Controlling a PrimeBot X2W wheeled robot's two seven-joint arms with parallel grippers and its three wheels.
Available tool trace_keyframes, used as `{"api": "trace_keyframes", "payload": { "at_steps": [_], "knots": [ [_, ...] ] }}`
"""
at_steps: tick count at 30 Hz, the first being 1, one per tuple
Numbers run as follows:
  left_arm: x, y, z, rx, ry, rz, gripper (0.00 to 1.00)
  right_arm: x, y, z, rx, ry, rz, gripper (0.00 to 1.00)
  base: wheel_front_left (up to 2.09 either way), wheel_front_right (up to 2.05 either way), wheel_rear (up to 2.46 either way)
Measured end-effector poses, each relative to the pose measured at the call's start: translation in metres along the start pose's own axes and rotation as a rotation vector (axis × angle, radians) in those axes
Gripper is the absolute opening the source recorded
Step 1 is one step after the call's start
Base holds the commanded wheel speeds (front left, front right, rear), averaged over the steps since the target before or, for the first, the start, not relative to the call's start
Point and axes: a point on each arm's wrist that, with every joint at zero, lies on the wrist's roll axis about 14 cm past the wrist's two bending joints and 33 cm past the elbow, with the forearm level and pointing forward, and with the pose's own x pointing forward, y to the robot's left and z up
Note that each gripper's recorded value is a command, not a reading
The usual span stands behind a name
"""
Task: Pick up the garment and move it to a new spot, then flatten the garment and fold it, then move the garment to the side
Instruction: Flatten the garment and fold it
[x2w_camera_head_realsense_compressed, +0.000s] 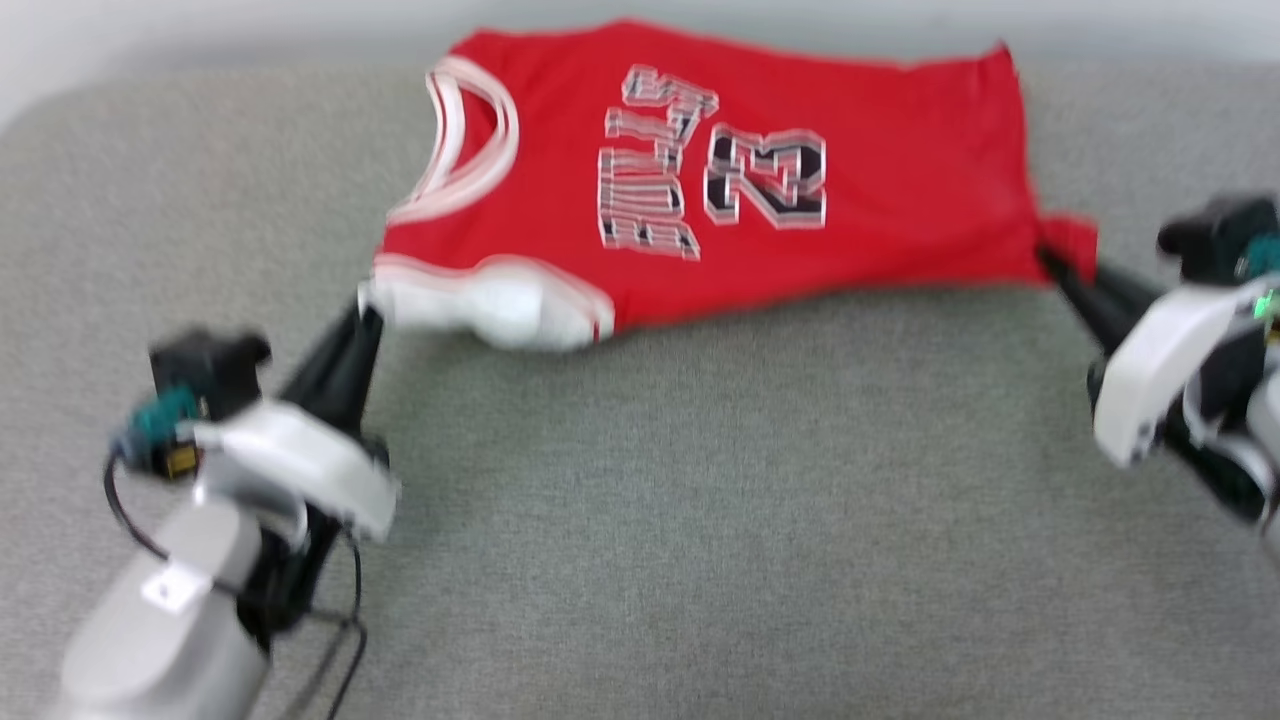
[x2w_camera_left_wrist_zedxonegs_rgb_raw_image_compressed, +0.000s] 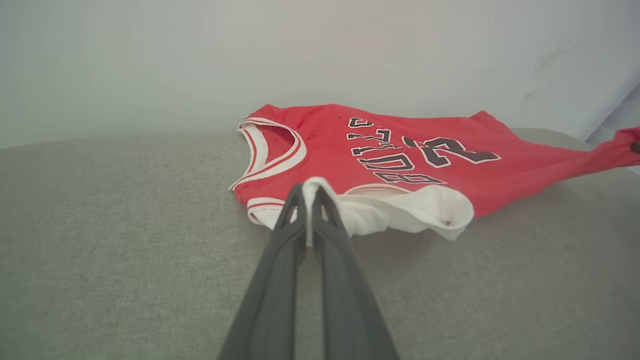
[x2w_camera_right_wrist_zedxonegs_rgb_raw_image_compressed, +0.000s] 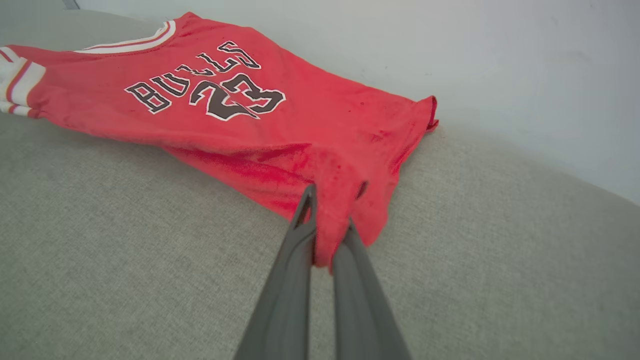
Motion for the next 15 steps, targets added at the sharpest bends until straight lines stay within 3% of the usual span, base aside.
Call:
{"api": "trace_keyframes", "payload": {
  "at_steps": [15],
  "knots": [
    [-0.136, -0.029, -0.077, -0.178, 0.215, 0.095, 0.00, -0.104, 0.043, -0.082, 0.081, 0.164, 0.026, 0.00, 0.00, 0.00, 0.00]
  ]
}}
